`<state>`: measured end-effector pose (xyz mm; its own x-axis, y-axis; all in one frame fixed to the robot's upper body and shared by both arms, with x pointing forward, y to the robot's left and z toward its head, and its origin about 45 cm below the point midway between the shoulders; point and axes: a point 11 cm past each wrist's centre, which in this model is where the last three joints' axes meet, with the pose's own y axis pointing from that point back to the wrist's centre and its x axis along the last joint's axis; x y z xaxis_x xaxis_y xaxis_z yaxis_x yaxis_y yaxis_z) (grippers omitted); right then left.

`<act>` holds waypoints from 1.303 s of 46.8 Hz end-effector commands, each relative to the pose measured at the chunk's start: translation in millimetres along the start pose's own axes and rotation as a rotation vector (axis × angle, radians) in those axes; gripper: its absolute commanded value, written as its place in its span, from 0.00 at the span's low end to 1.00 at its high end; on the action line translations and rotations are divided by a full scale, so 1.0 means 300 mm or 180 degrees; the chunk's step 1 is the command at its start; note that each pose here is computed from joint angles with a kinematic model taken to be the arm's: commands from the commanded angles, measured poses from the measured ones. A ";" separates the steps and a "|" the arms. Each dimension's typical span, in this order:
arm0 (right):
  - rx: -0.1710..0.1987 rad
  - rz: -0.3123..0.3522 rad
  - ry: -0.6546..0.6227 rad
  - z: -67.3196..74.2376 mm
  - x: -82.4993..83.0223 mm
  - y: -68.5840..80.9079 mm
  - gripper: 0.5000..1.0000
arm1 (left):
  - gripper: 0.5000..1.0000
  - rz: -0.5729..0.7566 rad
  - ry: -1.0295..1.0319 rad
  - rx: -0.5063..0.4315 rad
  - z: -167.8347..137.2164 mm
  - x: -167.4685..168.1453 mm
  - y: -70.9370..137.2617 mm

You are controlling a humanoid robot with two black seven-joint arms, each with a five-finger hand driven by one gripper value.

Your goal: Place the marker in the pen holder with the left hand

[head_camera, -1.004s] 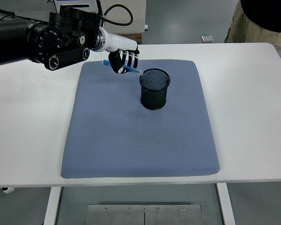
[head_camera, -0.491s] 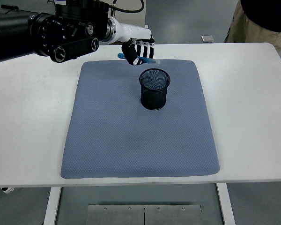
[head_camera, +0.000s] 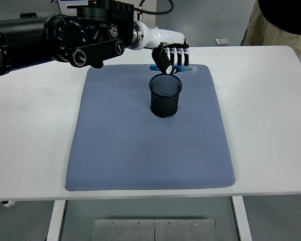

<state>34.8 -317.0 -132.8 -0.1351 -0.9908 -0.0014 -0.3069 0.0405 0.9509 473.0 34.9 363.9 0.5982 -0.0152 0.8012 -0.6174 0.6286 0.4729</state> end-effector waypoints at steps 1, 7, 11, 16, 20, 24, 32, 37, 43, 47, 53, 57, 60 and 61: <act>0.0003 -0.0004 0.0000 -0.002 -0.001 0.000 1.00 | 0.00 0.0013 0.0071 -0.0060 0.023 -0.001 -0.008; 0.0003 -0.0004 0.0000 -0.002 -0.001 0.000 1.00 | 0.00 0.0013 0.0214 -0.0133 0.047 -0.012 -0.019; 0.0003 -0.0004 0.0000 -0.002 -0.001 0.000 1.00 | 0.00 0.0001 0.0325 -0.0150 0.046 -0.025 -0.025; 0.0003 0.0000 0.0001 -0.002 -0.001 0.000 1.00 | 0.00 -0.0021 0.0488 -0.0178 0.045 -0.044 -0.031; 0.0003 0.0000 0.0001 -0.002 -0.001 0.000 1.00 | 0.00 -0.0002 0.0598 -0.0193 0.043 -0.046 -0.033; 0.0003 0.0000 0.0001 -0.002 -0.001 0.000 1.00 | 0.00 0.0009 0.0712 -0.0207 0.043 -0.046 -0.033; -0.0001 0.0001 0.0000 0.001 0.000 0.000 1.00 | 0.00 0.0011 0.0913 -0.0220 0.030 -0.066 -0.040; 0.0003 0.0000 0.0001 -0.002 -0.001 0.000 1.00 | 0.00 0.0009 0.1050 -0.0226 0.024 -0.076 -0.043; -0.0001 0.0001 0.0000 0.001 0.000 0.000 1.00 | 0.00 0.0012 0.1109 -0.0224 0.017 -0.086 -0.047; 0.0003 0.0000 0.0001 -0.002 -0.001 0.000 1.00 | 0.15 0.0009 0.1113 -0.0222 0.016 -0.088 -0.047; -0.0001 -0.0003 -0.0001 0.001 -0.001 0.000 1.00 | 0.50 0.0034 0.1110 -0.0223 0.015 -0.085 -0.047; 0.0003 0.0000 0.0001 -0.002 0.000 0.000 1.00 | 0.78 0.0084 0.1098 -0.0217 0.014 -0.078 -0.047; -0.0001 0.0001 0.0000 0.001 0.000 0.000 1.00 | 0.81 0.0090 0.1097 -0.0221 0.014 -0.077 -0.047; 0.0003 -0.0004 0.0000 -0.002 -0.001 0.000 1.00 | 0.81 0.0090 0.1097 -0.0221 0.014 -0.077 -0.047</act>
<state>35.2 -316.9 -132.8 -0.1350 -0.9908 -0.0014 -0.3074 0.0406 0.9507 465.4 23.2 339.7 0.7275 0.2593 0.6352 -0.6062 0.6765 0.4182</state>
